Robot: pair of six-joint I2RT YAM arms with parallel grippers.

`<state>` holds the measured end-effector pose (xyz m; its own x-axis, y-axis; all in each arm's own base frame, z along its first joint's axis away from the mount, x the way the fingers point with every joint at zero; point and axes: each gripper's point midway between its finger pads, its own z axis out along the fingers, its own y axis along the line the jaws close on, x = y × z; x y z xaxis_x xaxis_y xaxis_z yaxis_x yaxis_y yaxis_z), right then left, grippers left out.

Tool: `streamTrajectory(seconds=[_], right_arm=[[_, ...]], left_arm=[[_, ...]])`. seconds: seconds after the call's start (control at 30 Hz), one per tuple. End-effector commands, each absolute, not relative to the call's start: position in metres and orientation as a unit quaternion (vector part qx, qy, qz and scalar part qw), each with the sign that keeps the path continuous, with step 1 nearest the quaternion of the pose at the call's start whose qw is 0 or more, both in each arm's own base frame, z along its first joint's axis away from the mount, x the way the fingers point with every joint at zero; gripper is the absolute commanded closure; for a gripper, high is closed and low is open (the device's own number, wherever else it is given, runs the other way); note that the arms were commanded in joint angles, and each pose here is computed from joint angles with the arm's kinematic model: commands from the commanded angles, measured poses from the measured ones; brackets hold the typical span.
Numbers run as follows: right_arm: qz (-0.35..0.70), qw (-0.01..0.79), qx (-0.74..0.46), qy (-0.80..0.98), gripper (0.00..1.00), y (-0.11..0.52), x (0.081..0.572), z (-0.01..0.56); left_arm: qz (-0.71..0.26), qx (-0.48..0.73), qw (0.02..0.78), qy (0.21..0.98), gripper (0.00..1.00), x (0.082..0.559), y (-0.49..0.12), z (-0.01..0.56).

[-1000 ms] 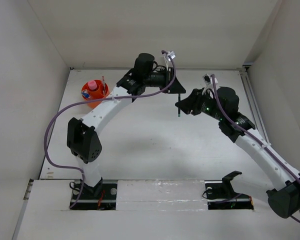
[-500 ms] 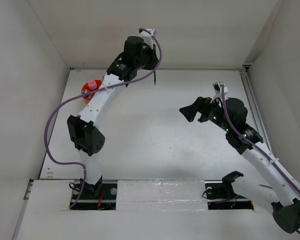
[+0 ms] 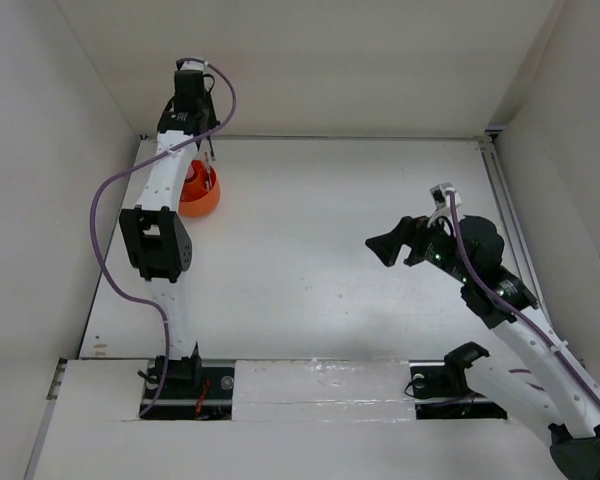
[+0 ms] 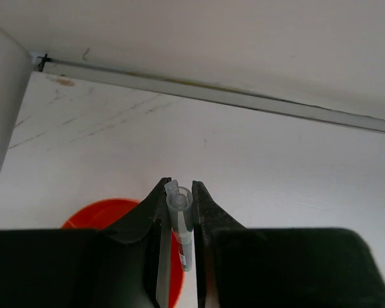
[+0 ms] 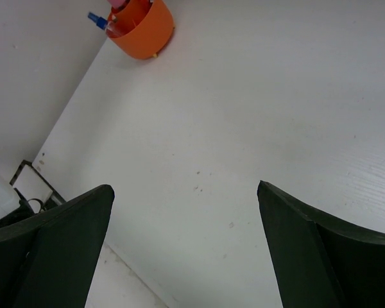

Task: Sort the stationery into containers
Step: Place the stationery into the container

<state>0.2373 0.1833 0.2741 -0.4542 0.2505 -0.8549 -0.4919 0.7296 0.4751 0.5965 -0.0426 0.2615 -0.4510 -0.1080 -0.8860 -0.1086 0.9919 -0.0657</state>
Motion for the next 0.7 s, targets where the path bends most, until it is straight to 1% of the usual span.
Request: streamTrajectory(seconds=[0.0,0.1,0.4,0.67], right_arm=[[0.374,0.508,-0.091,0.771,0.00,0.188,0.232,0.270],[0.374,0.508,-0.091,0.771,0.00,0.187,0.231,0.268],[0.378,0.509,-0.094,0.768,0.00,0.189,0.231,0.268],[0.379,0.504,-0.097,0.770,0.00,0.191,0.229,0.264]], left_arm=[[0.025,-0.081,0.542,0.836,1.00,0.596,-0.032,0.274],[0.049,-0.090,0.532,0.841,1.00,0.595,-0.019,0.256],[0.097,-0.094,0.512,0.848,1.00,0.582,-0.003,0.234],[0.094,-0.094,0.506,0.852,1.00,0.579,0.001,0.227]])
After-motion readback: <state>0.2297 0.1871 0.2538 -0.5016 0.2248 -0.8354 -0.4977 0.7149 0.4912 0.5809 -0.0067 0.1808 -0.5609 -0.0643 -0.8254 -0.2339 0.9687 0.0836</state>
